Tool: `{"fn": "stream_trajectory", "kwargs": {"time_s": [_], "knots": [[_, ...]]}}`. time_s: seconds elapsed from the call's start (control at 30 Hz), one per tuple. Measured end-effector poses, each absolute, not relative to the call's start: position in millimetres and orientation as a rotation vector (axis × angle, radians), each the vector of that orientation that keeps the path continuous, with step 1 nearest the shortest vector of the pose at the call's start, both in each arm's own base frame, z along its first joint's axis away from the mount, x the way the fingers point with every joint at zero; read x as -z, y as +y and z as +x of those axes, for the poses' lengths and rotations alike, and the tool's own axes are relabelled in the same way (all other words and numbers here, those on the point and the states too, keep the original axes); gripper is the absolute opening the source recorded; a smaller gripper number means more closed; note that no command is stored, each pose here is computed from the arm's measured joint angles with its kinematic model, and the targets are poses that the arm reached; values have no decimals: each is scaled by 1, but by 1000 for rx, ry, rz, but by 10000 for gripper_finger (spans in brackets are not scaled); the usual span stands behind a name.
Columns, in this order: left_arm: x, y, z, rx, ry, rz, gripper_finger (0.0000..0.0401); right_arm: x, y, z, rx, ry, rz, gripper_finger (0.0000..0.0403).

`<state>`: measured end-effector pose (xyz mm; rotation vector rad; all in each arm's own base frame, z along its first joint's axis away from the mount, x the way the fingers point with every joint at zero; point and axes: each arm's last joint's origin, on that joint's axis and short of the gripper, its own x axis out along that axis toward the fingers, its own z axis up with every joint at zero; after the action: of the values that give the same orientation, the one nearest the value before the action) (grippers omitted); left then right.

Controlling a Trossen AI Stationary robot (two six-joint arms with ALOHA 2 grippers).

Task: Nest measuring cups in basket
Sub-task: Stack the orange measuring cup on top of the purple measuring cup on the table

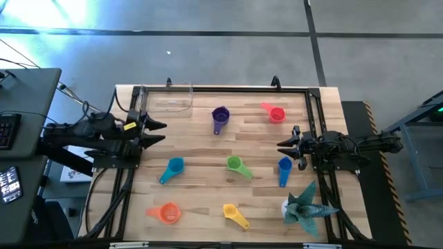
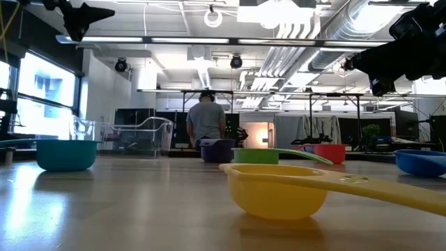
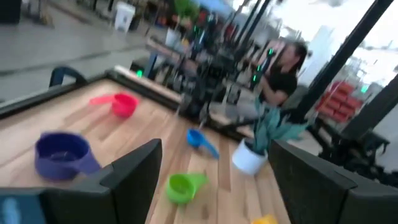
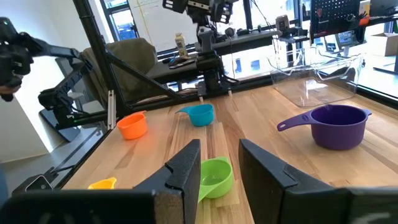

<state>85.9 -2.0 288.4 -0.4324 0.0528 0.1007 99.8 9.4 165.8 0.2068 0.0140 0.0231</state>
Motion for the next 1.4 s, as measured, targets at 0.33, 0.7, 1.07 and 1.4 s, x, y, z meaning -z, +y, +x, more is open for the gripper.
{"fn": "stream_trajectory", "kwargs": {"time_s": [0.33, 0.7, 1.07, 1.4], "knots": [[-345, -5, 85, -25, 168, -412, 286, -166, 9, 100, -23, 14, 207, 101], [-381, -10, 92, 92, 363, -429, 286, -166, 9, 100, -23, 14, 207, 101], [-371, -32, 114, 200, 666, -440, 286, -166, 9, 100, -23, 14, 207, 101], [-341, -63, 137, 147, 944, -232, 286, -166, 9, 100, -23, 14, 207, 101]]}}
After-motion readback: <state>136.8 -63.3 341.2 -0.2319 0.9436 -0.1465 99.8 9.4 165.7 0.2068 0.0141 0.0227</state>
